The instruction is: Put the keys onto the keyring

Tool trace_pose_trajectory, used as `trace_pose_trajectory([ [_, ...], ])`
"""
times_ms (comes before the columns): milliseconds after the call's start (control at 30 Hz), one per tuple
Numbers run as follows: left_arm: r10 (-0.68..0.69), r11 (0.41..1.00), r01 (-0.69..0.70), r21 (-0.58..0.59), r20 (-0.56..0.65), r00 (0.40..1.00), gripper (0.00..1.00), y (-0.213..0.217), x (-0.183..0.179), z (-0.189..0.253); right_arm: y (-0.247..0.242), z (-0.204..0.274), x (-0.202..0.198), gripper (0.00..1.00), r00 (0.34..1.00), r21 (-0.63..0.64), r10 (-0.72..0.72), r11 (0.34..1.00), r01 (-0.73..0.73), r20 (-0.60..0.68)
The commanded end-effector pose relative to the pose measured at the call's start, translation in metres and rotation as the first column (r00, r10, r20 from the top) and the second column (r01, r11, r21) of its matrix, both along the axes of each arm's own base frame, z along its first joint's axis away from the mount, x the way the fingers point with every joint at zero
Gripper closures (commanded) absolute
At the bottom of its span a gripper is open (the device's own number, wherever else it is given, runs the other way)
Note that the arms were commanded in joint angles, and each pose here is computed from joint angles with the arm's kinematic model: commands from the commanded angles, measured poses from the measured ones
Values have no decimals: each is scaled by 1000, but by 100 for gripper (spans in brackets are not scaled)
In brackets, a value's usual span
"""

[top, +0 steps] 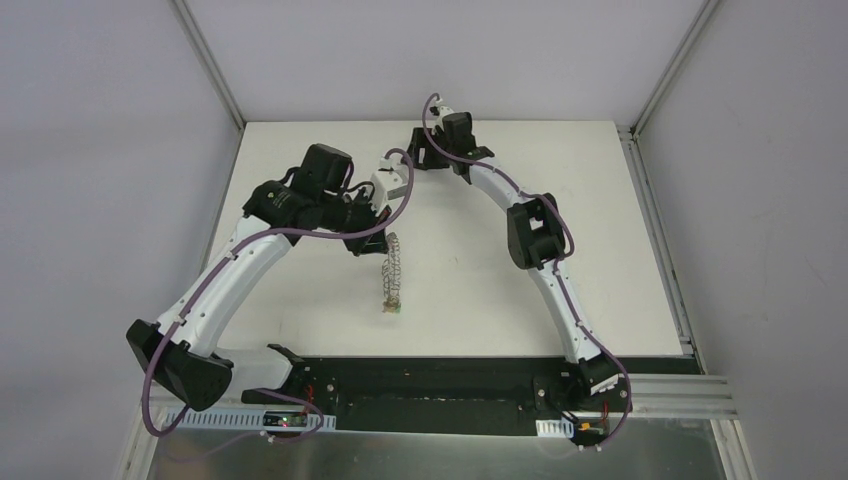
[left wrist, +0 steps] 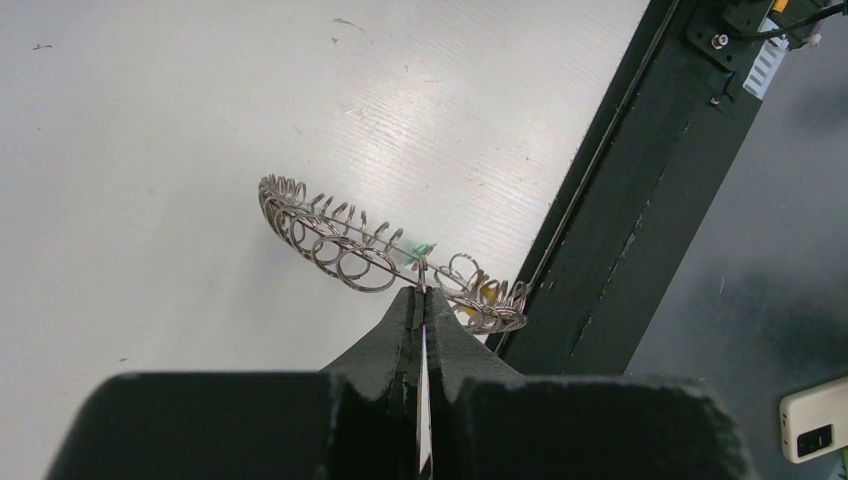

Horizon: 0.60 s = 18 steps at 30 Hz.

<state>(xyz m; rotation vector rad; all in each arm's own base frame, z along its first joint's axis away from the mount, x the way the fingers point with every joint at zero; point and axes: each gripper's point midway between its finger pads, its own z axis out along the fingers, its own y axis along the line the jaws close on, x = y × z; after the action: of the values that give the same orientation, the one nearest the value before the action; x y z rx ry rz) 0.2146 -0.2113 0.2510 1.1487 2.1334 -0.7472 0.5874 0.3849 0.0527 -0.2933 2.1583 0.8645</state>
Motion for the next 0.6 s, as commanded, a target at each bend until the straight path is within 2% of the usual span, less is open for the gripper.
trace_pose_trajectory([
  [0,-16,999,17,-47,11,1000,100,-5,0,16,2,9,15,22,999,48,-41,998,40,27],
  [300,-20,998,21,-52,2,1000,100,-8,3,17,0,-5,0,27,998,59,-20,998,24,-67],
  [567,-19,998,19,-53,17,1000,100,-4,-2,19,-11,-20,-30,42,989,-44,-6,999,0,-145],
])
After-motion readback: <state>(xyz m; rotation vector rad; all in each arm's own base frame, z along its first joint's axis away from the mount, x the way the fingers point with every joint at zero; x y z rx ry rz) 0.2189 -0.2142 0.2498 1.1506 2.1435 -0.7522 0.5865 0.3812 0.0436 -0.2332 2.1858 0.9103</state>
